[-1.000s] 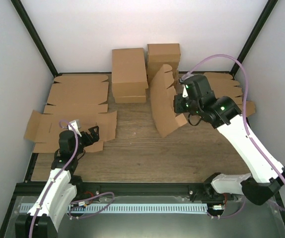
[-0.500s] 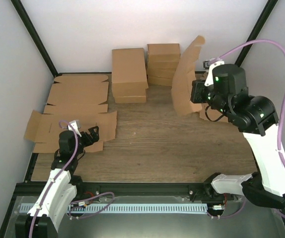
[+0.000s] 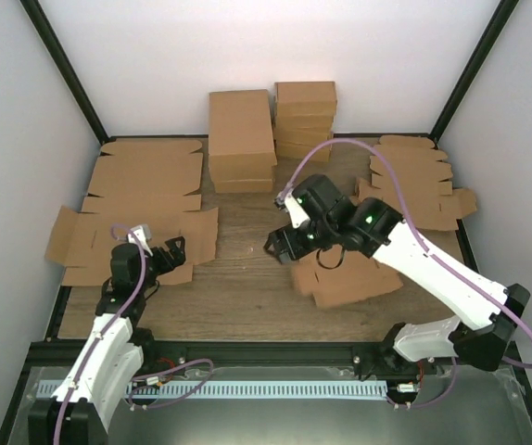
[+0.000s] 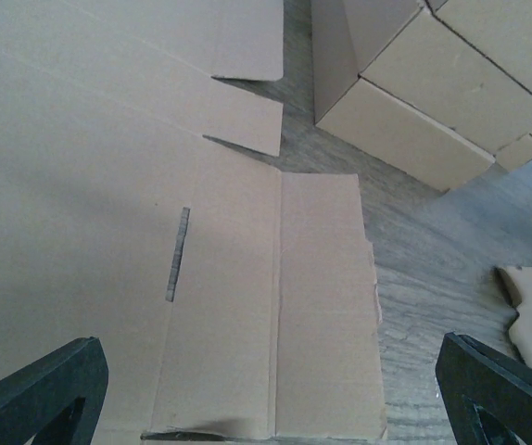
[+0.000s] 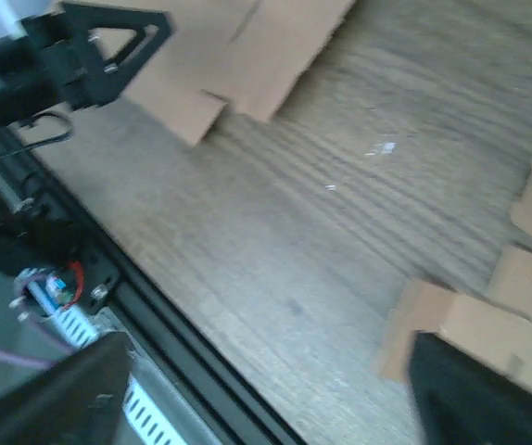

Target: Fold the paper box

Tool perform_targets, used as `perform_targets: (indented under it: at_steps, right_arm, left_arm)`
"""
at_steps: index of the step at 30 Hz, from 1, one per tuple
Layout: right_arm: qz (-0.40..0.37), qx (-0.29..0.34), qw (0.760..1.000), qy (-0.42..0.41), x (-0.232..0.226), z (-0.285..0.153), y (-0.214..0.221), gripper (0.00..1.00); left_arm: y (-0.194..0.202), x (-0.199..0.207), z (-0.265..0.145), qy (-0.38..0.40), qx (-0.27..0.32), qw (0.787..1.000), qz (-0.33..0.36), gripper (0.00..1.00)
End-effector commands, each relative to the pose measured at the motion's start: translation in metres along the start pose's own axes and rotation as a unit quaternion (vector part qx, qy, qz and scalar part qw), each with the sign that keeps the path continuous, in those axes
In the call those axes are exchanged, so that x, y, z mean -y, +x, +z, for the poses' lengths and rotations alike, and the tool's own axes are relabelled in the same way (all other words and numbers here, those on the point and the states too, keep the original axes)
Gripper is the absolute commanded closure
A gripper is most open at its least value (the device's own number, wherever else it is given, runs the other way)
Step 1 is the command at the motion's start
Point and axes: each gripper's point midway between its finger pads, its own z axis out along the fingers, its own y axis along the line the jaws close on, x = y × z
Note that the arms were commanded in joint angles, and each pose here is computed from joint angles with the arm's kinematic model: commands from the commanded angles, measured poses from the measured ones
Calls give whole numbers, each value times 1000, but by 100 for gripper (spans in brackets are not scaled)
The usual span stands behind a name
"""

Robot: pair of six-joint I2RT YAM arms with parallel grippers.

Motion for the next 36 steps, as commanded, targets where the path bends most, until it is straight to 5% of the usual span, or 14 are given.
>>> perform_targets:
  at_steps: [1, 5, 8, 18, 28, 36]
  right_arm:
    - [-30, 82, 986, -140, -53, -28, -17, 2]
    - [6, 89, 993, -72, -13, -7, -9, 0]
    - [55, 67, 994, -71, 19, 20, 5, 0]
    - [187, 57, 980, -24, 120, 73, 61, 0]
    - [245, 110, 963, 5, 138, 75, 85, 0]
    - [252, 122, 958, 59, 155, 65, 93, 0]
  left_arm:
    - [-4, 6, 0, 4, -13, 1000, -13, 0]
    - [0, 1, 0, -17, -30, 995, -95, 0]
    - [9, 33, 4, 75, -66, 990, -104, 0]
    - [67, 123, 18, 143, -215, 966, -27, 0]
    - [150, 196, 17, 150, -291, 945, -26, 7]
    - [203, 234, 29, 143, -348, 926, 3, 26]
